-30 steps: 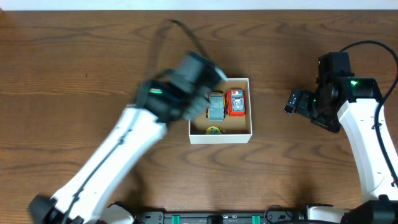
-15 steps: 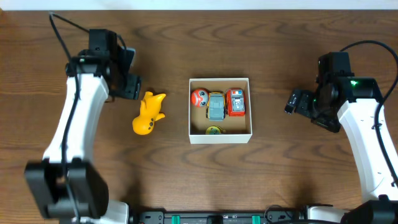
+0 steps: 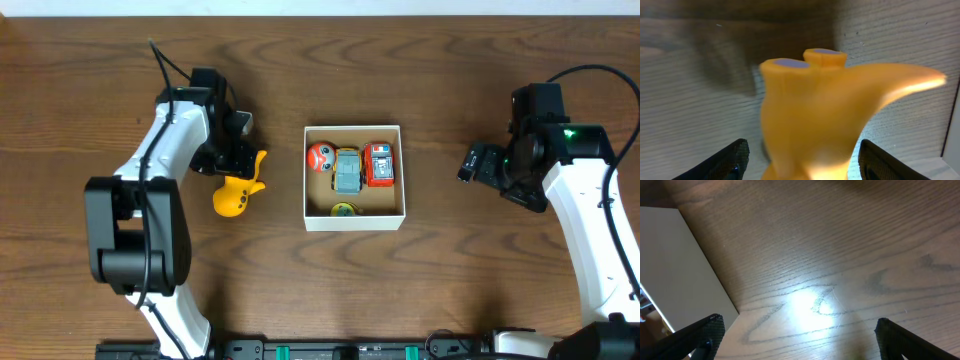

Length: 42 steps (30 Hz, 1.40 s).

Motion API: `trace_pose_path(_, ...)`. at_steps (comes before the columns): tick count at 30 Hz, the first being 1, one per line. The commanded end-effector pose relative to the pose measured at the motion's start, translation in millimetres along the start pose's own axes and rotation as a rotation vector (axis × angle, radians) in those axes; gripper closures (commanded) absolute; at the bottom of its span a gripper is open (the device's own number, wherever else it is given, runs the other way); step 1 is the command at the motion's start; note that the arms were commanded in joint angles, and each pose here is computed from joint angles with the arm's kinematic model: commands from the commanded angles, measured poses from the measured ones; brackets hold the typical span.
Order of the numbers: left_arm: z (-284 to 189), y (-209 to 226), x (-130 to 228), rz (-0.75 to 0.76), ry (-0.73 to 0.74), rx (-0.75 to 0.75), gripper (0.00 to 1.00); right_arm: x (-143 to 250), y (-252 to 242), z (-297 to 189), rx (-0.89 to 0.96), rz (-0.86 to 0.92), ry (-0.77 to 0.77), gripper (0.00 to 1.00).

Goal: Pack container
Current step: 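Grasp the orange duck and carry it into the box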

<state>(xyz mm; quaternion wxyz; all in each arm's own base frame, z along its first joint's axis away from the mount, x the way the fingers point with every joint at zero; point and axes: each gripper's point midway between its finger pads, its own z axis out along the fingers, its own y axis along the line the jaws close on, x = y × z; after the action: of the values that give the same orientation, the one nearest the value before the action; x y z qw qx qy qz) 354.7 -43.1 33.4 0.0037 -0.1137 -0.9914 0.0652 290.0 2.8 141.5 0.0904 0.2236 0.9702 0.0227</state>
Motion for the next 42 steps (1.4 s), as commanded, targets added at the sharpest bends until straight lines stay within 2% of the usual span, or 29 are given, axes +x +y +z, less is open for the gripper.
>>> trace_pose_path(1,16,-1,8,-0.024,0.056,0.021,0.29,0,-3,1,0.013,-0.014,-0.003,0.01)
trace_pose_path(3,19,-2,11,-0.027,0.077,0.027,0.36,0,-3,1,0.013,-0.014,-0.003,0.01)
trace_pose_path(6,15,-3,13,-0.036,0.077,0.027,0.56,0,-3,1,0.014,-0.014,-0.003,0.01)
trace_pose_path(8,7,-4,12,-0.045,0.063,0.024,0.66,0,-3,1,0.014,-0.015,-0.003,0.01)
trace_pose_path(15,-55,-16,-2,-0.051,-0.128,0.025,0.69,0,-3,1,0.013,-0.015,-0.003,0.01)
trace_pose_path(19,-114,-53,-12,0.030,-0.326,0.105,0.85,0,-3,1,0.013,-0.014,-0.004,0.01)
trace_pose_path(21,-143,-71,-13,0.109,-0.425,0.100,0.89,0,-3,1,0.013,-0.014,-0.004,0.01)
trace_pose_path(24,-171,-103,-9,0.264,-0.522,0.093,0.90,0,-3,1,0.013,-0.014,-0.004,0.01)
trace_pose_path(27,-180,-140,-1,0.417,-0.554,0.105,0.92,0,-3,1,0.013,-0.014,-0.004,0.01)
trace_pose_path(34,-144,-225,22,0.783,-0.457,0.148,0.92,0,-3,1,0.013,-0.014,-0.003,0.01)
trace_pose_path(37,-122,-239,24,0.845,-0.402,0.140,0.92,0,-3,1,0.013,-0.014,-0.003,0.01)
trace_pose_path(42,-80,-243,13,0.855,-0.315,0.105,0.92,0,-3,1,0.014,-0.014,-0.003,0.01)
